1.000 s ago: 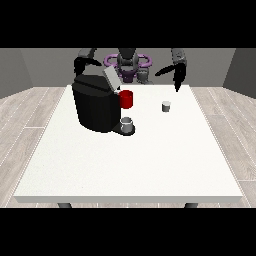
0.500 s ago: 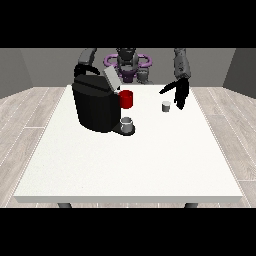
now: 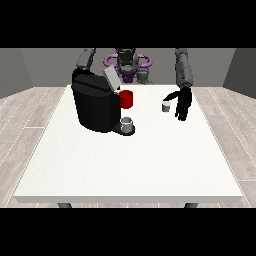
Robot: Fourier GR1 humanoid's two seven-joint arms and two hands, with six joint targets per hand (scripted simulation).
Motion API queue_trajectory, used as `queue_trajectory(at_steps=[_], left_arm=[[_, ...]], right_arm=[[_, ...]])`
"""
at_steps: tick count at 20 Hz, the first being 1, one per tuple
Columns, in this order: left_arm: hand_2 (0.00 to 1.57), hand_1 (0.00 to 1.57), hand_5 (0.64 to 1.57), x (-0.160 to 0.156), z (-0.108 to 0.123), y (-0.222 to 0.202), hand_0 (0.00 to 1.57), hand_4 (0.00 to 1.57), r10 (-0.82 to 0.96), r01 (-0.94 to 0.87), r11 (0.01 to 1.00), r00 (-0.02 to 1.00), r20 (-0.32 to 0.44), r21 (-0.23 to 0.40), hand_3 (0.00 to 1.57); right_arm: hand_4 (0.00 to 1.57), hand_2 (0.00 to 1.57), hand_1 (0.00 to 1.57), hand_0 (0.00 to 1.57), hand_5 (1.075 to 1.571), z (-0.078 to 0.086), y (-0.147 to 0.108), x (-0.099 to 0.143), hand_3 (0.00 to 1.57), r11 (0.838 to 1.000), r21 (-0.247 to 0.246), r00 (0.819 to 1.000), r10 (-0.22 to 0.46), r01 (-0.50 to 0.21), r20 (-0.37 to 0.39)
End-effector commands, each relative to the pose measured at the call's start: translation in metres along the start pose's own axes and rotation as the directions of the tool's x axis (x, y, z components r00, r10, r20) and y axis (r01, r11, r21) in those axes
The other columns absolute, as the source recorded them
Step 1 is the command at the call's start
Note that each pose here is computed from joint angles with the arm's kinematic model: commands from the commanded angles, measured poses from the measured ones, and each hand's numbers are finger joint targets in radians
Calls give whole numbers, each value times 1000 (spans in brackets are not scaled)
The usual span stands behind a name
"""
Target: Insert the coffee pod into the coffee machine and close the lid
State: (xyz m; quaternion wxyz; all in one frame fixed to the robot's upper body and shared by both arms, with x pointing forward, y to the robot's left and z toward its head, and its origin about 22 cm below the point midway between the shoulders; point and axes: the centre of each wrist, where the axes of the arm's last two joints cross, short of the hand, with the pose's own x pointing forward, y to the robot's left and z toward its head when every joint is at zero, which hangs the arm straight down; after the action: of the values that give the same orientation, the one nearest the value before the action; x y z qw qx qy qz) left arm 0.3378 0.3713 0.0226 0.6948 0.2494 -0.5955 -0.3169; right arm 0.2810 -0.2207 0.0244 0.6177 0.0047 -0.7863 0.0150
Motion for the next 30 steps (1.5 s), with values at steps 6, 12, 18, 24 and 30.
queue_trajectory(at_steps=[6,12,18,24,30], left_arm=[[0,0,1571,17,-23,6,0,0,-118,116,991,993,-25,-71,0],[102,0,1571,0,-22,-8,0,0,-54,52,996,998,-22,-76,0],[1094,1020,1571,-8,-20,-5,1020,0,-120,119,986,993,-2,-115,938],[1198,1182,1571,12,-27,-43,1182,0,-180,185,973,983,48,-137,1083],[1206,1200,1571,17,-28,-60,1200,0,-205,217,968,974,100,-123,1077]], right_arm=[[258,0,0,0,1571,-15,-14,-22,0,1000,-28,1000,3,-3,3],[375,0,0,0,1571,-23,-17,-7,0,998,-60,999,0,2,42],[389,0,0,0,1571,-12,-13,-13,0,999,-43,998,16,-19,-68],[379,0,0,0,1571,-6,-10,-36,0,998,-55,998,-13,9,-68],[318,0,0,0,1571,-13,9,-29,0,999,-38,997,5,-8,-79]])
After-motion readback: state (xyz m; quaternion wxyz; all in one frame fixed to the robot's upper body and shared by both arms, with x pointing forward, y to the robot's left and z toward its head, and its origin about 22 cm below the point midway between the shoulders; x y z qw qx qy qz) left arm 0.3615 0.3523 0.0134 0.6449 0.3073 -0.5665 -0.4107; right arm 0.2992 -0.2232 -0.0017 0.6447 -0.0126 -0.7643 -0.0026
